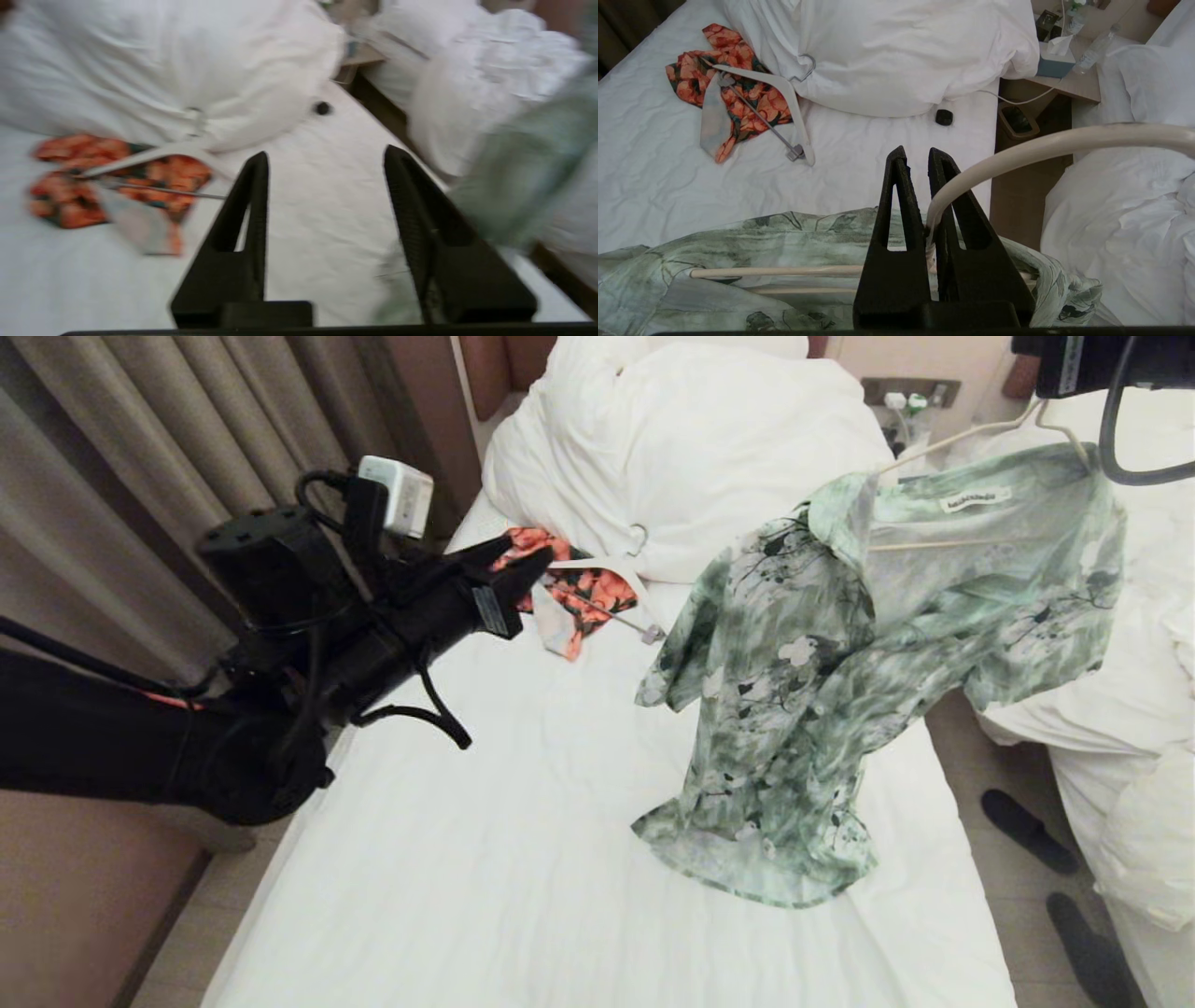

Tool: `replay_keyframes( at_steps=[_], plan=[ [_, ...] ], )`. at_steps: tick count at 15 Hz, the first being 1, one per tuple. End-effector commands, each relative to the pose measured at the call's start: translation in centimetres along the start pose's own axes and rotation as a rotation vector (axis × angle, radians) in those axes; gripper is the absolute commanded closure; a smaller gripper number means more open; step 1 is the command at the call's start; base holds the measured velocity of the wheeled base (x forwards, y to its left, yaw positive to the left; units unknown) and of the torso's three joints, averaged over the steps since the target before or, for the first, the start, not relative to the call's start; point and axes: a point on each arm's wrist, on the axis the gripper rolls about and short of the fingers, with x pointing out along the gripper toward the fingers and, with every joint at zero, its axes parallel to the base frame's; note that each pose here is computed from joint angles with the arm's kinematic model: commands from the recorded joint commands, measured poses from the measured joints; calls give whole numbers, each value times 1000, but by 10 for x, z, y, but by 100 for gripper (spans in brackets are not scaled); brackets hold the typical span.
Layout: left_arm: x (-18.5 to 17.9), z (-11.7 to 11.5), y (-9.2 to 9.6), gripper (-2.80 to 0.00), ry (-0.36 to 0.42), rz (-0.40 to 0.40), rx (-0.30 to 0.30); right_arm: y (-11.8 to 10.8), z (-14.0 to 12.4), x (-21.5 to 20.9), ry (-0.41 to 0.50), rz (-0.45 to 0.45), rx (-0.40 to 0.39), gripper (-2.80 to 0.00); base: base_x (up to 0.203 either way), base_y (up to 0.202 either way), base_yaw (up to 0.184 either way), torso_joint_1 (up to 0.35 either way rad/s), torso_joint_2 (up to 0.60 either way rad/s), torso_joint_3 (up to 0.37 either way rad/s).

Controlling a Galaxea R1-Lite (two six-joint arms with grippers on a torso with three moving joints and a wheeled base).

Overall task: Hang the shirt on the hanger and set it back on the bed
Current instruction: Take the clothes hanger out of the clothes

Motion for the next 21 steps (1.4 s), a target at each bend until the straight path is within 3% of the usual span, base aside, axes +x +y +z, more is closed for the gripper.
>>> replay_keyframes(
  at_steps=[1,4,7,9,13,16,21],
  plan=[
    [-4,0,34,0,-8,54,31,2,-3,4,8,3,-3,0,0,0,0,0,0,0],
    [-8,-5,63,0,1,93,54,10,-9,26,-42,-11,10,0,0,0,0,0,0,0],
    [-19,8,78,0,-25,136,77,23,-15,41,-48,-78,16,0,0,0,0,0,0,0],
    [-24,12,86,0,-31,163,90,28,-14,41,-52,-70,18,0,0,0,0,0,0,0],
    [-28,18,89,0,-55,177,106,35,-12,40,-58,-77,8,0,0,0,0,0,0,0],
    [-28,20,88,0,-71,178,112,32,0,36,-148,-103,-19,0,0,0,0,0,0,0],
    [-28,24,83,0,-75,160,107,40,2,31,-155,-50,-60,0,0,0,0,0,0,0]
  ],
)
